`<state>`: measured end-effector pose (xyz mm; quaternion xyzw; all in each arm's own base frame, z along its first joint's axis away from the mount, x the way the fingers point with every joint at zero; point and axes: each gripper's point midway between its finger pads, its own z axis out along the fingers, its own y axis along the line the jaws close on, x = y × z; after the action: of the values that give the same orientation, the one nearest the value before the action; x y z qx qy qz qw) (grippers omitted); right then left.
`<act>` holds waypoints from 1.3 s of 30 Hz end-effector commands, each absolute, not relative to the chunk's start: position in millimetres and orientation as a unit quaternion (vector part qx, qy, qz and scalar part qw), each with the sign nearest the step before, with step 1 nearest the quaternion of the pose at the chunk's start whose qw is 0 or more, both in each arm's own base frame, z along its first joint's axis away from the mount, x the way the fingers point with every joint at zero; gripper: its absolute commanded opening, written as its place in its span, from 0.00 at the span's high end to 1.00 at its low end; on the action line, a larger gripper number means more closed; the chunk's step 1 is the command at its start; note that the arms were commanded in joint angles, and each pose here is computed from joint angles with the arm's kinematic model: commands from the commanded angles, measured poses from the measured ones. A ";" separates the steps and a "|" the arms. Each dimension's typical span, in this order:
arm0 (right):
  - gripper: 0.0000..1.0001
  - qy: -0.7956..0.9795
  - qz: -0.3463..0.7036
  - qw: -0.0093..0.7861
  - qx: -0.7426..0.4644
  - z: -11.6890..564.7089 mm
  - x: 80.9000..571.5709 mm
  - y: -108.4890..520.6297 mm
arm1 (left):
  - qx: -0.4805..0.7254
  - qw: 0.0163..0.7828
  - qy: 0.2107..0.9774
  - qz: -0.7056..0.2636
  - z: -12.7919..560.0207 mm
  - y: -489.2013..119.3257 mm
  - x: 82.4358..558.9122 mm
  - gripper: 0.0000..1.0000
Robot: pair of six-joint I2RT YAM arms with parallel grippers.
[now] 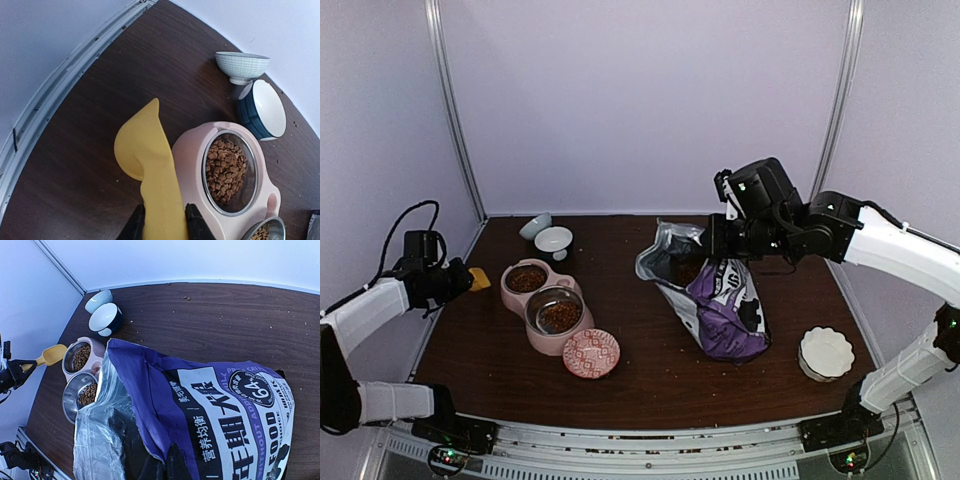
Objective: Serve the pet food
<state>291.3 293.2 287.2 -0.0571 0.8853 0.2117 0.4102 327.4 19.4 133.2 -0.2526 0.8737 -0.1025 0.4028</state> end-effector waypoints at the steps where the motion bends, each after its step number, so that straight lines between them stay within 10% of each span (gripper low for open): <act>1: 1.00 0.884 0.216 0.412 -0.049 287.9 296.1 294.6 | -0.253 0.446 0.843 -0.164 144.1 18.6 361.4 0.98; 30: 1.00 0.886 0.202 0.414 -0.060 291.6 295.1 288.9 | -0.293 0.395 0.864 -0.107 100.9 37.9 331.4 0.03; 39: 1.00 0.871 0.245 0.380 -0.193 315.0 268.8 312.3 | -0.241 0.429 0.870 0.017 179.0 65.7 299.2 0.02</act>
<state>284.6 298.3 288.6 -0.1163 0.8906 0.2077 0.3876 314.2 50.3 144.8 -0.2724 0.8663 -0.0489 0.4160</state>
